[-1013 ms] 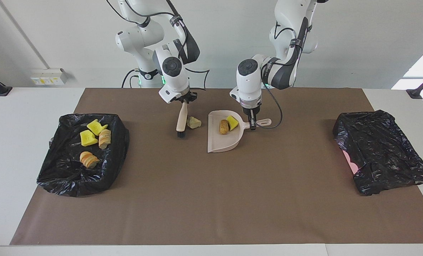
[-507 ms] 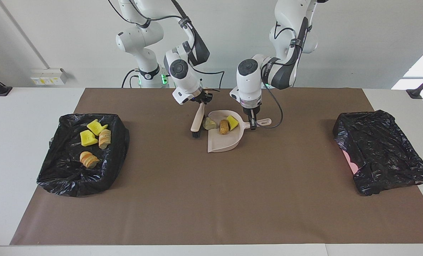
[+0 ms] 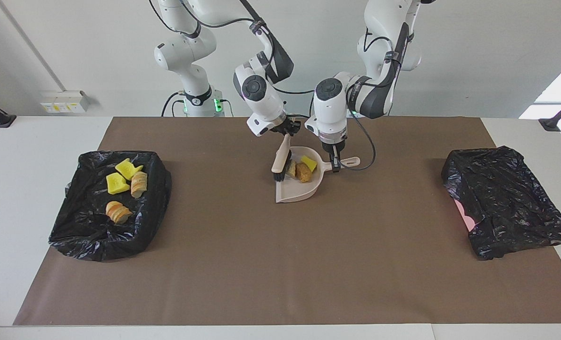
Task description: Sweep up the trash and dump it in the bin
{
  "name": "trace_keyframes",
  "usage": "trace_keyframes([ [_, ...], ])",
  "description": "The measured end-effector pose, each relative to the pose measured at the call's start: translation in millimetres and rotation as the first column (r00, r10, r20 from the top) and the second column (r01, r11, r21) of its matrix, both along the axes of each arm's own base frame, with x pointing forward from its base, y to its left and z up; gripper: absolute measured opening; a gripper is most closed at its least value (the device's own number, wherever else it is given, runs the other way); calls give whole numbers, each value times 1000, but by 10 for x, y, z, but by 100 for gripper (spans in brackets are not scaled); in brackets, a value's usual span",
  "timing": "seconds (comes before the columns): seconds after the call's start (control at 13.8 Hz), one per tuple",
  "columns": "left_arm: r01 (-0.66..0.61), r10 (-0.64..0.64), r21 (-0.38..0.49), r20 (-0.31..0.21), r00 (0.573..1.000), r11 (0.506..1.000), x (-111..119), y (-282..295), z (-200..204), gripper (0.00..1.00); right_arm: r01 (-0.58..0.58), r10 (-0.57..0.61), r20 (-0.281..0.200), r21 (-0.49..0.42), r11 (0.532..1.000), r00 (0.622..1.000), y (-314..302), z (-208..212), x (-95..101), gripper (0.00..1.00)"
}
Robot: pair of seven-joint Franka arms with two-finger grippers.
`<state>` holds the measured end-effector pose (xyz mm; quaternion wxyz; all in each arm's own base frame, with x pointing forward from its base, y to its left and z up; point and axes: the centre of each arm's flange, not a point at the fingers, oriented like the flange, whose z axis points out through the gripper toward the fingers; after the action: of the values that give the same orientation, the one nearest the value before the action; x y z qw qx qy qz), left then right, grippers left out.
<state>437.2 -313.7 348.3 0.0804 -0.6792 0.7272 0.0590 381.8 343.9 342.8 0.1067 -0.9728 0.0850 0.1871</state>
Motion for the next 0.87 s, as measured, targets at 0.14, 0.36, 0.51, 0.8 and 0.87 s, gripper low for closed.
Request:
trace_keyframes([
  [0.14, -1, 1, 0, 0, 1000, 1000, 1, 4, -2, 31, -110, 111, 4, -93, 990, 994, -29, 93, 1, 26],
  [0.36, -14, 14, 0, -1, 1000, 1000, 35, 56, -5, 31, -210, 214, 0, -196, 958, 977, -90, 280, 1, 26],
  [0.51, -26, 26, 0, -1, 1000, 1000, 73, 107, -2, 31, -245, 247, -22, -234, 941, 969, -136, 408, -30, 26],
  [0.8, -98, 98, -9, 16, 995, 995, 316, 412, 107, 31, -206, 196, -66, -243, 948, 978, -187, 616, -138, 26],
  [0.87, -122, 123, -13, 23, 992, 992, 403, 545, 189, 31, -187, 174, -76, -223, 957, 982, -172, 606, -170, 26],
])
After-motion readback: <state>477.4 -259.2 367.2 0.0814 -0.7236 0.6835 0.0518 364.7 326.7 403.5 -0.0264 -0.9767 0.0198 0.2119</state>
